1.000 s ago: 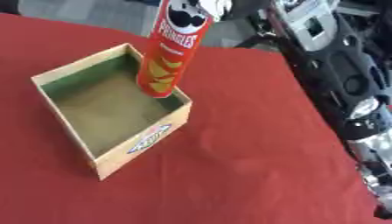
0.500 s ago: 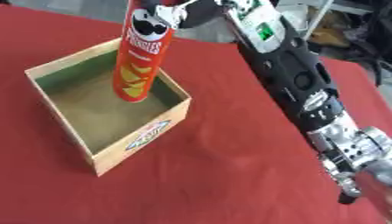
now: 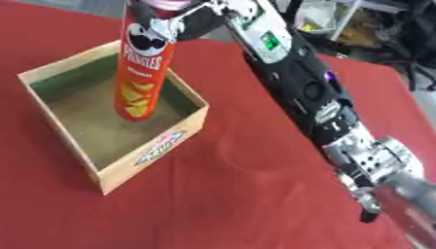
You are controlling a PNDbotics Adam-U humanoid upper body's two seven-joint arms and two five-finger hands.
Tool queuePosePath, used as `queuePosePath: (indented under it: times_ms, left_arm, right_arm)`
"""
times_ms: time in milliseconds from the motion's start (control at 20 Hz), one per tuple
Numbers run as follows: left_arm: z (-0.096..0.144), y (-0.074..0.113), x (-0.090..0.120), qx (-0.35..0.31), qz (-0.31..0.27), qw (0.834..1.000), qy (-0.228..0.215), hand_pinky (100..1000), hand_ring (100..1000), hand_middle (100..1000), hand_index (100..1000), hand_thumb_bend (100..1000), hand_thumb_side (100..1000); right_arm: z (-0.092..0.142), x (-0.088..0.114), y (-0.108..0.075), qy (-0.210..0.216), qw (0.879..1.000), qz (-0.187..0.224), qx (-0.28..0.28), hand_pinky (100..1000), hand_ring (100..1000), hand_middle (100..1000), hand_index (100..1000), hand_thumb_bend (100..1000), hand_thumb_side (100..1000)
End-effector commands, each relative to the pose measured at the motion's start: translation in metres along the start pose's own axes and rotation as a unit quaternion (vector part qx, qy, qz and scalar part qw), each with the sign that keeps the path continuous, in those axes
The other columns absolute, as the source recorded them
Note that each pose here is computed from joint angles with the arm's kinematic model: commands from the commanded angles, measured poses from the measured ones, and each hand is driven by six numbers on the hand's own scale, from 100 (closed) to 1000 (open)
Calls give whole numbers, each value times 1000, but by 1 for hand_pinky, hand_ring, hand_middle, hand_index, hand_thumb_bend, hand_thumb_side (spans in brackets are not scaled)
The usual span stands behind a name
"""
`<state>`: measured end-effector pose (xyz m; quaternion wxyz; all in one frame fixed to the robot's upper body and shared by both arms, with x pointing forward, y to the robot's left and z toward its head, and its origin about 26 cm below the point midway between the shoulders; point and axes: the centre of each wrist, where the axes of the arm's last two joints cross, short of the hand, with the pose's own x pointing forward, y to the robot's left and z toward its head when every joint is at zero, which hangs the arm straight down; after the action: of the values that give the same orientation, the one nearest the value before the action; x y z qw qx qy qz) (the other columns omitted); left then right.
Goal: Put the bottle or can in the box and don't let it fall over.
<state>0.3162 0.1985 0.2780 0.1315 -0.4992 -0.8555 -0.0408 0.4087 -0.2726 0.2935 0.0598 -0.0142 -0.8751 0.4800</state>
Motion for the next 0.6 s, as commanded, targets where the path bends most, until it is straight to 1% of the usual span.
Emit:
queuePosePath:
  times_ms: [50,100,150,200,250,300,350,400,450,600]
  left_arm:
    - [-7,-6,1,-23,7,1000,-7,866,924,870,815,727,468]
    - [-7,-6,1,-25,8,1000,-6,865,924,869,815,727,468]
    - [-7,-6,1,-27,8,1000,-5,864,923,868,815,727,469]
    - [-7,-6,1,-29,9,1000,-4,863,923,866,815,727,469]
    - [-7,-6,1,-31,9,999,-4,863,922,865,814,727,470]
    - [-7,-6,1,-32,10,999,-3,862,923,865,814,727,470]
    - [-7,-6,0,-35,10,999,-3,858,923,864,814,727,471]
    - [-7,-6,0,-37,11,999,-2,855,922,864,814,727,471]
    - [-7,-6,0,-38,12,999,-3,851,922,863,814,727,471]
    - [-6,-7,0,-41,13,999,-3,842,922,862,813,727,469]
  right_arm:
    - [-3,3,-7,-72,991,57,99,282,475,497,573,100,100]
    - [-4,3,-6,-71,990,59,104,349,506,525,604,100,100]
    - [-4,4,-6,-71,989,62,111,443,554,587,648,100,100]
    - [-6,5,-6,-71,988,67,118,563,623,660,705,100,100]
    - [-7,7,-7,-72,986,75,129,730,747,769,779,100,100]
    - [-8,9,-9,-72,984,83,139,800,796,808,806,100,100]
    - [-10,11,-10,-73,983,92,143,850,834,829,826,100,369]
    - [-11,12,-11,-74,982,98,143,874,857,843,835,100,513]
    - [-12,13,-12,-74,982,103,140,888,872,855,842,100,565]
    - [-13,15,-13,-74,983,112,128,885,877,858,854,100,611]
